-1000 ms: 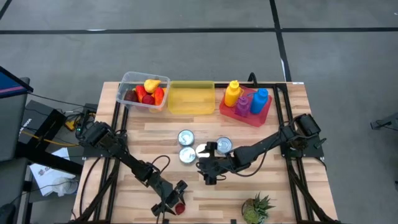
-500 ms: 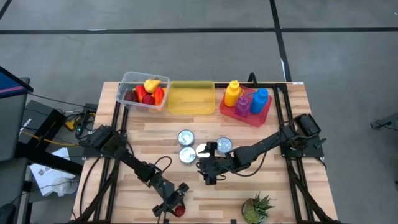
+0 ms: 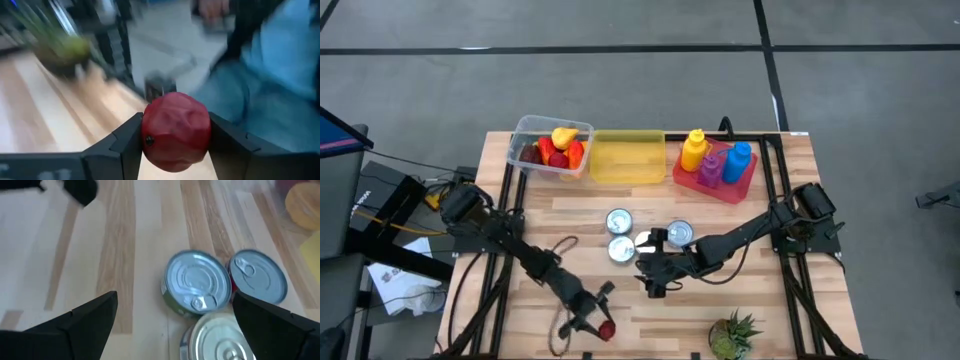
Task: Pick & Place Food Item
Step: Put the red pomegranate into the transparent bin
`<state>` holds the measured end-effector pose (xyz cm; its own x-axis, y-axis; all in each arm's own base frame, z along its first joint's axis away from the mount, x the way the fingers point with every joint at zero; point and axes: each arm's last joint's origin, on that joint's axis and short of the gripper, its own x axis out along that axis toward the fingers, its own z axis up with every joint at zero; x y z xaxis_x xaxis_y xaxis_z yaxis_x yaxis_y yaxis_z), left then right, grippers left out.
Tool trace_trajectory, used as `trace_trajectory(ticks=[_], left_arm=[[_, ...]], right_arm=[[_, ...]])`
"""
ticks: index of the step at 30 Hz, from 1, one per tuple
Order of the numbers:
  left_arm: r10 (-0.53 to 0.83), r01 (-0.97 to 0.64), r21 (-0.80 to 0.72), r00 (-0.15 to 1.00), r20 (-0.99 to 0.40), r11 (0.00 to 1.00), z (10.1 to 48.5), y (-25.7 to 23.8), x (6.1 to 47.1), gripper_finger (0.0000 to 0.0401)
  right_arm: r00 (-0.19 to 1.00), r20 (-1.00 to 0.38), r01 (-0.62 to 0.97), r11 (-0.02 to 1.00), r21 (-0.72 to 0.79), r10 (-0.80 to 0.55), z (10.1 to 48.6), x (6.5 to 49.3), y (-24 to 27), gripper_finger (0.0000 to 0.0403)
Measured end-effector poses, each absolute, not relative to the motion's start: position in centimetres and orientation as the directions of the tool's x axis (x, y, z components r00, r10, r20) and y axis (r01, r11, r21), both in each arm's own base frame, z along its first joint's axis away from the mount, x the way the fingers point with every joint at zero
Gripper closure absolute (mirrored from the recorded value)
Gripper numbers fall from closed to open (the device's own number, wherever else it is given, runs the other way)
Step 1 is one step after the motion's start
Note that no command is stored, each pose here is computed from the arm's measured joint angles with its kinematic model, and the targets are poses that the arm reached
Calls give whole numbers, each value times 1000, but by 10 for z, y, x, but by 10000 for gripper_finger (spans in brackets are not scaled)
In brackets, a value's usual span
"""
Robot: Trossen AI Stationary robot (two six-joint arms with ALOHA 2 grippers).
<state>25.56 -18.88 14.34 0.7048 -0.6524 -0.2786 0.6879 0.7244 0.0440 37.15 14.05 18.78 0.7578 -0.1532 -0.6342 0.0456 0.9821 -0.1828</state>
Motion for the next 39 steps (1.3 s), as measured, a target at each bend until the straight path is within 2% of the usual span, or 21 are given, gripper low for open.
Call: trace_trajectory(ticks=[4,7,12,17,22,29,34,39], left_arm=[[-610,612,31,791,-48,790,151,-169,233,228],[-483,482,18,875,45,876,154,-152,218,228],[-176,177,-8,981,76,984,167,-119,208,229],[131,-131,6,990,60,991,182,-83,201,229],[387,-387,26,922,25,922,192,-45,195,229],[661,-662,73,750,32,746,204,9,187,229],[805,-799,118,593,-17,590,199,46,180,229],[891,-875,166,449,-69,454,192,76,170,229]], right_arm=[[786,-602,46,984,-172,-142,191,374,142,21],[806,-577,46,985,-164,-133,194,376,143,21],[835,-537,40,986,-159,-121,195,381,144,21],[857,-503,34,987,-158,-110,199,383,145,21],[876,-473,24,987,-158,-97,202,384,148,21],[880,-465,20,987,-159,-93,203,384,149,21],[880,-465,20,987,-159,-93,203,384,149,21],[880,-466,20,987,-160,-93,202,384,149,21]])
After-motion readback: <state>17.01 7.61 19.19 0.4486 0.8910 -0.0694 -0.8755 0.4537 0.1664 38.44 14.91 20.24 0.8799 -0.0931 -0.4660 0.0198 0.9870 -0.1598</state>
